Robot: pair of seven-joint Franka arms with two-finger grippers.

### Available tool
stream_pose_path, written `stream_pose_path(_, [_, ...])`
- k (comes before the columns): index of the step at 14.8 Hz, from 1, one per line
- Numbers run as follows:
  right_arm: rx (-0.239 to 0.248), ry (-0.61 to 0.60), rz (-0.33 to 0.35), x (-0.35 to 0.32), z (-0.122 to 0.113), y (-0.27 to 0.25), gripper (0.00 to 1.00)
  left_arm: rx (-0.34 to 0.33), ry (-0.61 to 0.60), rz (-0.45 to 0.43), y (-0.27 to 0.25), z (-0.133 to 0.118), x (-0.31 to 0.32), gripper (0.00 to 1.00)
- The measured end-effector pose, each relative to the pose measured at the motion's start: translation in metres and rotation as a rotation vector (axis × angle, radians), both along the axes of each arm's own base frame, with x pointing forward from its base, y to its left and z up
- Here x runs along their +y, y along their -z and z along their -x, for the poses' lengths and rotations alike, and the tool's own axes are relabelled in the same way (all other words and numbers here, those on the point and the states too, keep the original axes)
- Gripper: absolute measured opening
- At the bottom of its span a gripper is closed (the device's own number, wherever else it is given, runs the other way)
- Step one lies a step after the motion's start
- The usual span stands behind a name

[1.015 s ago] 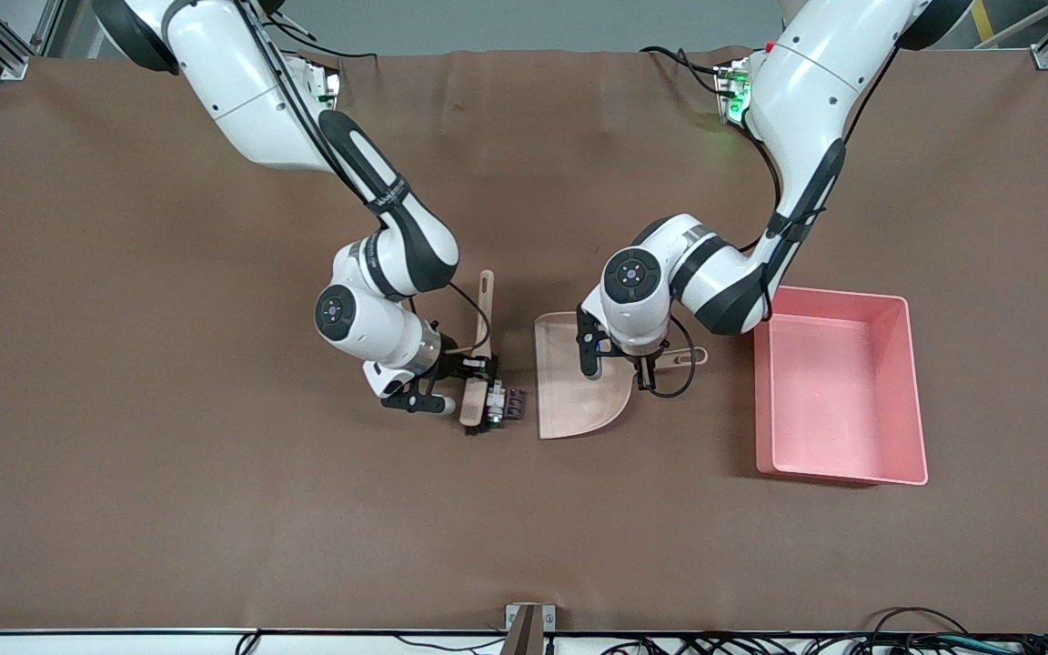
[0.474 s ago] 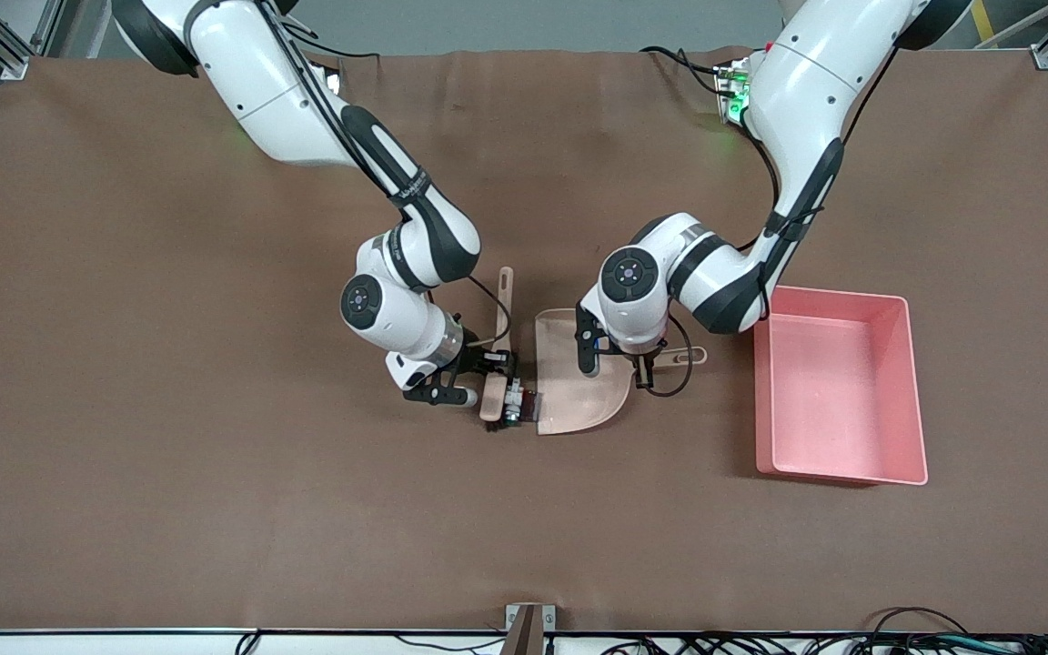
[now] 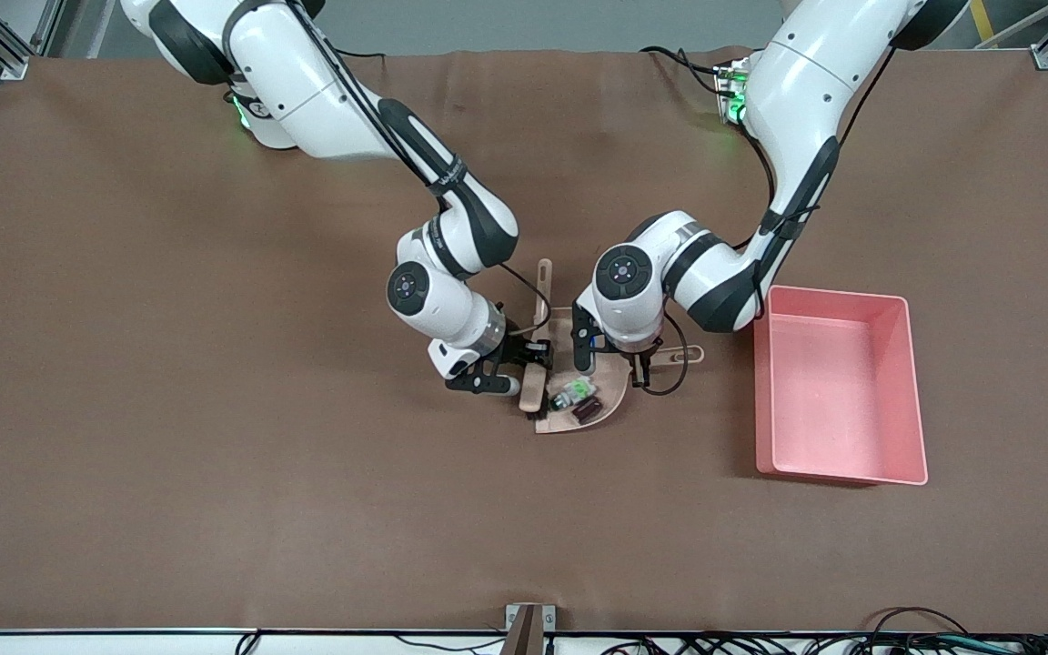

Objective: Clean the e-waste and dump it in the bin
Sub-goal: 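Sweep the switch and capacitor into the dustpan with the right gripper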

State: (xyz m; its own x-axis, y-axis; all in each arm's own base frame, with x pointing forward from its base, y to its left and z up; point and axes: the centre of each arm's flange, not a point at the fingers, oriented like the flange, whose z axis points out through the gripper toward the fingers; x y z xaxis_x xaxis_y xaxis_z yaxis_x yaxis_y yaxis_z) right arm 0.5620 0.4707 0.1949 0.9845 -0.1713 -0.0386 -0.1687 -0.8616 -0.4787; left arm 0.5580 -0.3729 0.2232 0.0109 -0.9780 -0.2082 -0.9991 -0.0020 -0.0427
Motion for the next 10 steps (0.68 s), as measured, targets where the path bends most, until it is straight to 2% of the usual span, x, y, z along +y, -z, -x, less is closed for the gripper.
stream_pose_path(8, [-0.003,0.013,-0.006,0.006,-0.004,-0.002,0.43,-0.004,-0.002,0.005,0.001,-0.003,0.000,0.33])
stream_pose_path(10, [0.032,0.008,0.005,-0.004,-0.013,-0.005,0.43,-0.025,0.004,0.033,0.001,-0.005,-0.002,0.33])
